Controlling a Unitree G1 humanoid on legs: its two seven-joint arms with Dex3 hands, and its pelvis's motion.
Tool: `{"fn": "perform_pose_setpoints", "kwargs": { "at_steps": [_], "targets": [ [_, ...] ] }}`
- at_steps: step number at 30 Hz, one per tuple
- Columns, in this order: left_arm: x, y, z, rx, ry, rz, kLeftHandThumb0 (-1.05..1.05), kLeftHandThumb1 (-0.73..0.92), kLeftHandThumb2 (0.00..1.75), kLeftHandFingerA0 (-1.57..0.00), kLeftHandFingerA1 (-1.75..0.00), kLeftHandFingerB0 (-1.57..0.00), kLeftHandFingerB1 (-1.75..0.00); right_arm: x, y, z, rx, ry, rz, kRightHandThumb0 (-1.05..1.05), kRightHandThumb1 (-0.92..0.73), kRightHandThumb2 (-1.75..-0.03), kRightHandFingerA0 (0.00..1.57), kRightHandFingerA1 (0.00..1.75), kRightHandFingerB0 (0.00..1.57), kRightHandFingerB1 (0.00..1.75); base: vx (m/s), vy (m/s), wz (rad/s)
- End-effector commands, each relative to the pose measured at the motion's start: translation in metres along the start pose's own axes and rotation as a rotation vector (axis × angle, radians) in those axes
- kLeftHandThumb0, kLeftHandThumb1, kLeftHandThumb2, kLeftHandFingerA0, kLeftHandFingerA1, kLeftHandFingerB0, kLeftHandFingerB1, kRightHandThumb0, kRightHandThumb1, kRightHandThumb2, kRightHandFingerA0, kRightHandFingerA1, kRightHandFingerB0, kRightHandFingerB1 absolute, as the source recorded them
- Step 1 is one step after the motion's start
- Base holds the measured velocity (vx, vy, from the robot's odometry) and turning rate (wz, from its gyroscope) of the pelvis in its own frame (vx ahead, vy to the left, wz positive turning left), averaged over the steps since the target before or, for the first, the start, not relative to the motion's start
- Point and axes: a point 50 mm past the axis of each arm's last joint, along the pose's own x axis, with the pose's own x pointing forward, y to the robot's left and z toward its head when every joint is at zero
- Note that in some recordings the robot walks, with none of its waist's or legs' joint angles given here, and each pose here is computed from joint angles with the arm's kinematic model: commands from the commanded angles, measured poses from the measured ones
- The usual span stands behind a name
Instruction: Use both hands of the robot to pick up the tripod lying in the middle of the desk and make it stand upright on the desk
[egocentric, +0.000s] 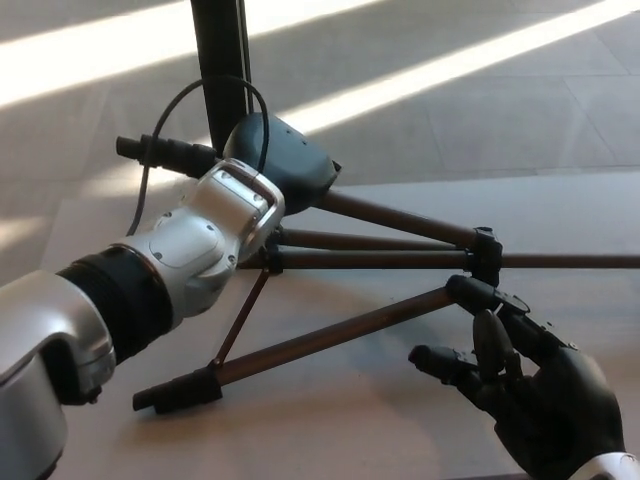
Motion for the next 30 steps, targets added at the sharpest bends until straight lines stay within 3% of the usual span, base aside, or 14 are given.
{"fn": "perform_pose_setpoints", "kwargs": {
  "at_steps": [1, 3, 4, 7, 8, 9, 10, 11, 14, 15, 18, 20, 21, 30],
  "targets": [
    [-0.003, -0.021, 0.016, 0.186, -0.007, 0.122, -0.58, 0.60, 0.63, -0.93, -1.61, -0.90, -1.10, -0.011, -0.006, -0.005, -0.043, 0.024, -0.073, -0.64, -0.73, -0.62, 0.68, 0.93, 0.63, 0.57, 0.00, 0.000, 0.00],
    [-0.003, -0.025, 0.015, 0.124, 0.004, 0.155, -0.63, 0.58, 0.63, -0.87, -1.74, -0.82, -1.43, -0.012, -0.007, -0.006, -0.031, 0.029, -0.081, -0.65, -0.72, -0.62, 0.67, 0.93, 0.63, 0.58, 0.00, 0.000, 0.00],
    [-0.003, -0.024, 0.014, 0.098, 0.016, 0.142, -0.52, 0.47, 0.90, -1.21, -1.41, -0.88, -1.14, -0.012, -0.008, -0.007, -0.027, 0.031, -0.081, -0.65, -0.72, -0.62, 0.67, 0.94, 0.64, 0.59, 0.00, 0.000, 0.00],
    [-0.002, -0.022, 0.012, 0.099, 0.044, 0.175, -0.46, 0.52, 0.96, -1.20, -1.37, -0.89, -1.14, -0.011, -0.009, -0.008, -0.012, 0.035, -0.079, -0.63, -0.71, -0.61, 0.70, 0.91, 0.64, 0.57, 0.00, 0.000, 0.00],
    [0.000, -0.018, 0.011, 0.089, 0.049, 0.174, -0.36, 0.66, 0.63, -0.86, -1.69, -0.76, -1.11, -0.009, -0.008, -0.007, -0.013, 0.031, -0.079, -0.64, -0.71, -0.61, 0.70, 0.93, 0.64, 0.57, 0.00, 0.000, 0.00],
    [0.001, -0.012, 0.009, -0.034, 0.066, 0.186, -0.36, 0.48, 0.93, -1.14, -1.32, -0.84, -1.05, -0.007, -0.006, -0.007, -0.009, 0.034, -0.079, -0.64, -0.72, -0.62, 0.71, 0.94, 0.64, 0.56, 0.00, 0.000, 0.00],
    [0.001, -0.010, 0.008, -0.062, 0.058, 0.219, -0.32, 0.61, 0.64, -0.89, -1.68, -0.80, -1.30, -0.006, -0.003, -0.007, -0.006, 0.035, -0.070, -0.63, -0.73, -0.62, 0.67, 0.93, 0.62, 0.56, 0.00, 0.000, 0.00],
    [0.001, -0.009, 0.009, -0.079, 0.051, 0.232, -0.38, 0.45, 0.92, -1.16, -1.32, -0.87, -1.06, -0.004, 0.000, -0.007, -0.012, 0.037, -0.063, -0.63, -0.74, -0.62, 0.68, 0.92, 0.61, 0.56, 0.00, 0.000, 0.00],
    [0.001, -0.009, 0.011, -0.131, 0.050, 0.248, -0.33, 0.63, 0.63, -0.86, -1.66, -0.83, -1.24, 0.001, 0.004, -0.006, -0.067, 0.062, -0.027, -0.66, -0.77, -0.63, 0.59, 0.88, 0.56, 0.52, 0.00, 0.000, 0.00],
    [0.001, -0.009, 0.012, -0.137, 0.050, 0.244, -0.37, 0.46, 0.92, -1.15, -1.32, -0.88, -1.06, 0.004, 0.006, -0.005, -0.089, 0.066, -0.013, -0.67, -0.79, -0.63, 0.56, 0.84, 0.55, 0.51, 0.00, 0.000, 0.00],
    [0.001, -0.009, 0.013, -0.152, 0.043, 0.252, -0.32, 0.63, 0.65, -0.88, -1.71, -0.80, -1.33, 0.012, 0.008, -0.005, -0.100, 0.095, 0.000, -0.68, -0.78, -0.63, 0.49, 0.76, 0.50, 0.49, 0.00, 0.000, 0.00],
    [0.002, -0.009, 0.013, -0.144, 0.043, 0.265, -0.35, 0.44, 0.90, -1.17, -1.33, -0.89, -1.08, 0.019, 0.008, -0.007, -0.104, 0.146, -0.004, -0.68, -0.77, -0.63, 0.40, 0.66, 0.45, 0.44, 0.00, 0.000, 0.00],
    [0.002, -0.008, 0.010, -0.152, 0.045, 0.255, -0.31, 0.65, 0.64, -0.88, -1.70, -0.80, -1.33, 0.024, 0.010, -0.008, -0.121, 0.168, 0.008, -0.69, -0.64, -1.02, 0.33, 0.66, 0.32, 0.54, 0.00, 0.000, 0.00],
    [0.005, 0.000, 0.005, -0.232, 0.038, 0.227, -0.31, 0.68, 0.67, -0.88, -1.59, -0.80, -1.10, 0.062, 0.010, -0.010, -0.200, 0.245, -0.022, -0.68, -0.72, -0.64, 0.25, 0.69, 0.41, 0.48, 0.00, 0.000, 0.00]
  ]
}}
